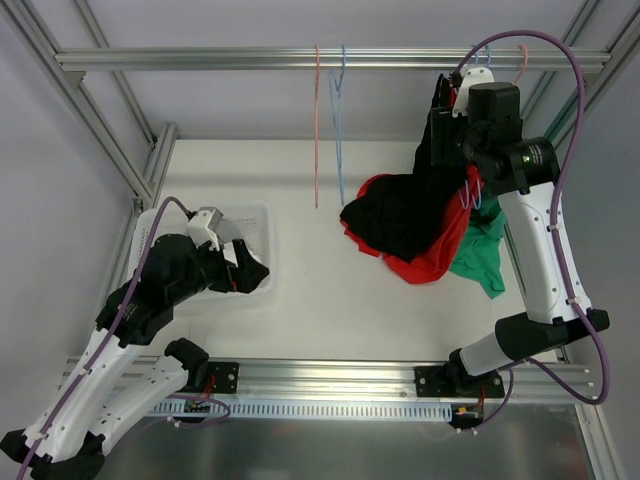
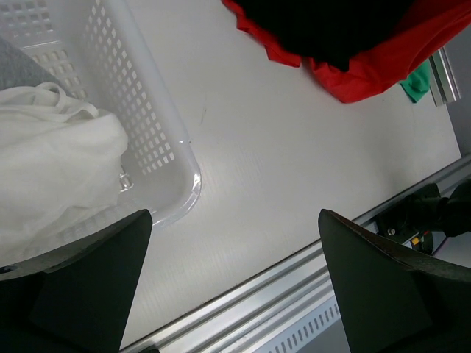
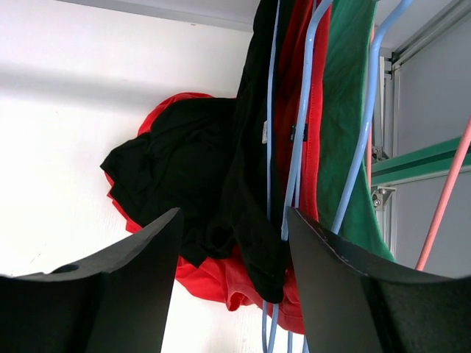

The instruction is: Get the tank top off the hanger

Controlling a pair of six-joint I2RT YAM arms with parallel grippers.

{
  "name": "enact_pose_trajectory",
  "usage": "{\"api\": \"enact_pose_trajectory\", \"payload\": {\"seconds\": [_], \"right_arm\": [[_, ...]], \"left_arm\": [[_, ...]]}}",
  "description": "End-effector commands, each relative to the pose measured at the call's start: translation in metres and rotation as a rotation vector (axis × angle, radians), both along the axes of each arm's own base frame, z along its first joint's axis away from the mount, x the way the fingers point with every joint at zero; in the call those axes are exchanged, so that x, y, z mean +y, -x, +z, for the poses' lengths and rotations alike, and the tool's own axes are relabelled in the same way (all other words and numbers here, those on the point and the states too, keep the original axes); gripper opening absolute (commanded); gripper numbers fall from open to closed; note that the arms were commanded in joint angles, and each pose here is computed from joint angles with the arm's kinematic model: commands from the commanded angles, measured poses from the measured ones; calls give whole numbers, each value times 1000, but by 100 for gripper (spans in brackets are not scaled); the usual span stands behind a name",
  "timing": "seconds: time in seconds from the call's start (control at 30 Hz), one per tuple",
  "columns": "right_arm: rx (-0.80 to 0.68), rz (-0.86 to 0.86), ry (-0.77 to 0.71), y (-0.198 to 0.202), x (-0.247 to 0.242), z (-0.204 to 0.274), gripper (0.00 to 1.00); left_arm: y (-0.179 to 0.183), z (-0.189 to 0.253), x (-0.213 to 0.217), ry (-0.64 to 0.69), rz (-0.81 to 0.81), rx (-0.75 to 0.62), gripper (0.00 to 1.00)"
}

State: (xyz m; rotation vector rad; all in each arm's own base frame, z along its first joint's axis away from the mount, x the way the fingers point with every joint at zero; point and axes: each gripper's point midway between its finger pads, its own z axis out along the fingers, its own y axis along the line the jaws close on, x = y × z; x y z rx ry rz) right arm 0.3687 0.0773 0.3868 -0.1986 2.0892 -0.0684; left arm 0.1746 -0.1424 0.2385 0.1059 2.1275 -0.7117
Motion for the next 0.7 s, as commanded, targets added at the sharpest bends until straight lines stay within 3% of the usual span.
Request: {"api": "enact_pose_trajectory", "payload": {"seconds": [0.0, 0.23, 0.43, 0.5, 0.67], "right_arm": [[-63, -12, 8, -7, -6, 17, 63], [-117, -51, 27, -5, -19, 34, 60], [-96, 16, -4, -4, -13, 28, 56], [-78, 30, -16, -9, -11, 21, 51], [-47, 65, -62, -31, 4, 7, 30]], "left_arm": [[5, -9, -4, -14, -47, 17, 99], [7, -19, -8, -20, -79, 49, 99], [7, -24, -9, -29, -86, 66, 99], [8, -24, -10, -27, -89, 67, 99], [7, -20, -10, -25, -92, 55, 99]]}}
